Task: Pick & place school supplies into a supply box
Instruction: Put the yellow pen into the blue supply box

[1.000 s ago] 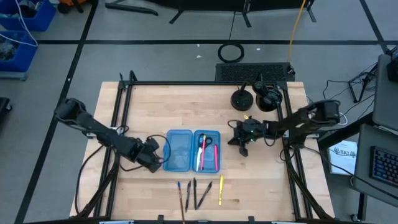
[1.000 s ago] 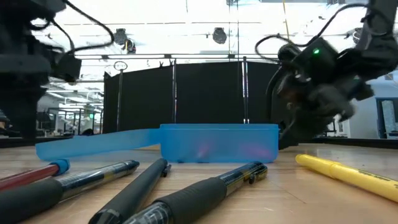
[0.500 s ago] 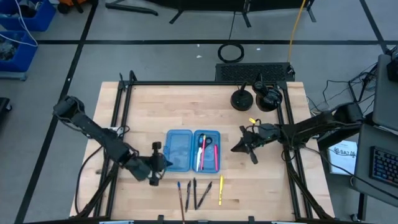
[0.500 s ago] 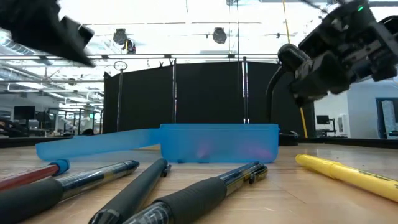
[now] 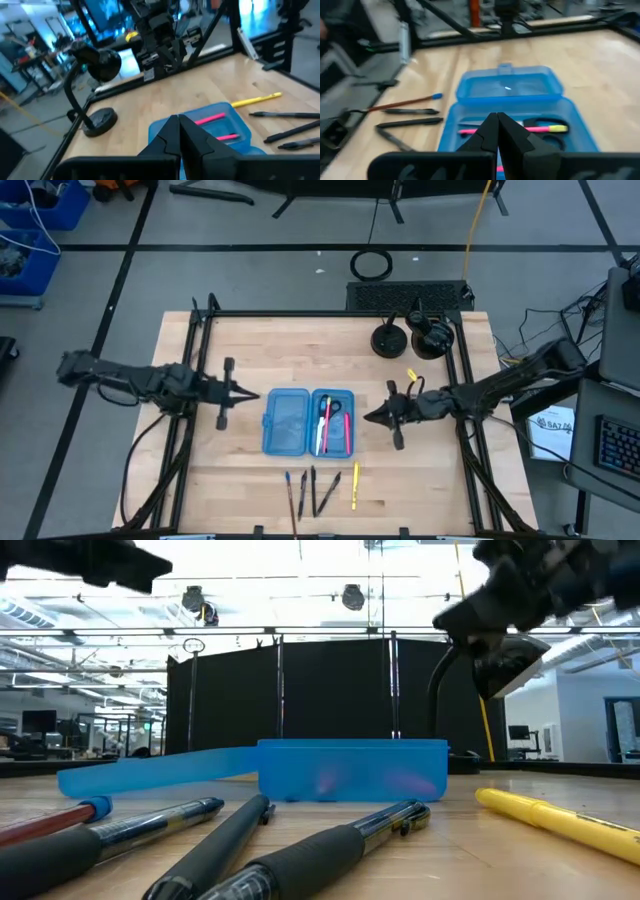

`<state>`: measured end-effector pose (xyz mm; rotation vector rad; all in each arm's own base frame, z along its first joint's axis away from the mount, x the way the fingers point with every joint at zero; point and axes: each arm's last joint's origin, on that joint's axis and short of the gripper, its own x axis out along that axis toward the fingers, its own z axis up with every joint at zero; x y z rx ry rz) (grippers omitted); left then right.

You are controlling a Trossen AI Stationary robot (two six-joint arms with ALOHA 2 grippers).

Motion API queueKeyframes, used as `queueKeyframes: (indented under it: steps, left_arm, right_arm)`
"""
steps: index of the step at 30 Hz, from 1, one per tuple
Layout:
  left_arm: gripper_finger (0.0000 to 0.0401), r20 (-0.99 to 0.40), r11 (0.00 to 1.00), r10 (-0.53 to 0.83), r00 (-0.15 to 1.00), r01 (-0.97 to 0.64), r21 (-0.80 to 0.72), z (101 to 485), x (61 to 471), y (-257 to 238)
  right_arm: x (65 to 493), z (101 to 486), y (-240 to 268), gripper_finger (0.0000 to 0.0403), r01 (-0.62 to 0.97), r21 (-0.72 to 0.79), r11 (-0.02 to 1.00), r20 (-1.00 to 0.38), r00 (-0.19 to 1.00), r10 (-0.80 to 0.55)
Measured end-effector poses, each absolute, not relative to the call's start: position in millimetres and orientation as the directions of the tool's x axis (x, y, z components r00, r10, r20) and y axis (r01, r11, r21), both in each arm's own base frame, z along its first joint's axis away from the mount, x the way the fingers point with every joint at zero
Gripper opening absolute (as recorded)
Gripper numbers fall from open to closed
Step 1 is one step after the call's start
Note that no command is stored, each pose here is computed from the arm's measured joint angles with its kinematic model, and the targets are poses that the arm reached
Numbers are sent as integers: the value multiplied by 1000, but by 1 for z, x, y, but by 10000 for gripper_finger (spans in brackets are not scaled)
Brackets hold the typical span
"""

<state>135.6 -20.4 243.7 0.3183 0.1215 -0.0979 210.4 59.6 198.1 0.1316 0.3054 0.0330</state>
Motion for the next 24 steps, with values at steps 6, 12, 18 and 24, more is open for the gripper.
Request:
queueKeyframes:
  steps: [6, 12, 18, 24]
  left_arm:
    - [2, -135, 976, -24, 990, 53, 212, 212, 123, 1]
    - [2, -158, 969, -29, 987, 66, 237, 196, 123, 18]
    - [12, -145, 976, 92, 985, -60, 211, 196, 123, 35]
    - [8, -137, 969, 155, 978, -123, 214, 196, 122, 42]
  right_arm:
    - [226, 251, 95, 0, 156, 81, 984, -435, 894, -106]
    - [265, 281, 140, 0, 181, 164, 970, -504, 860, -75]
    - [304, 290, 179, 0, 369, 243, 897, -674, 730, -118]
    - [312, 268, 212, 0, 662, 338, 669, -882, 470, -20]
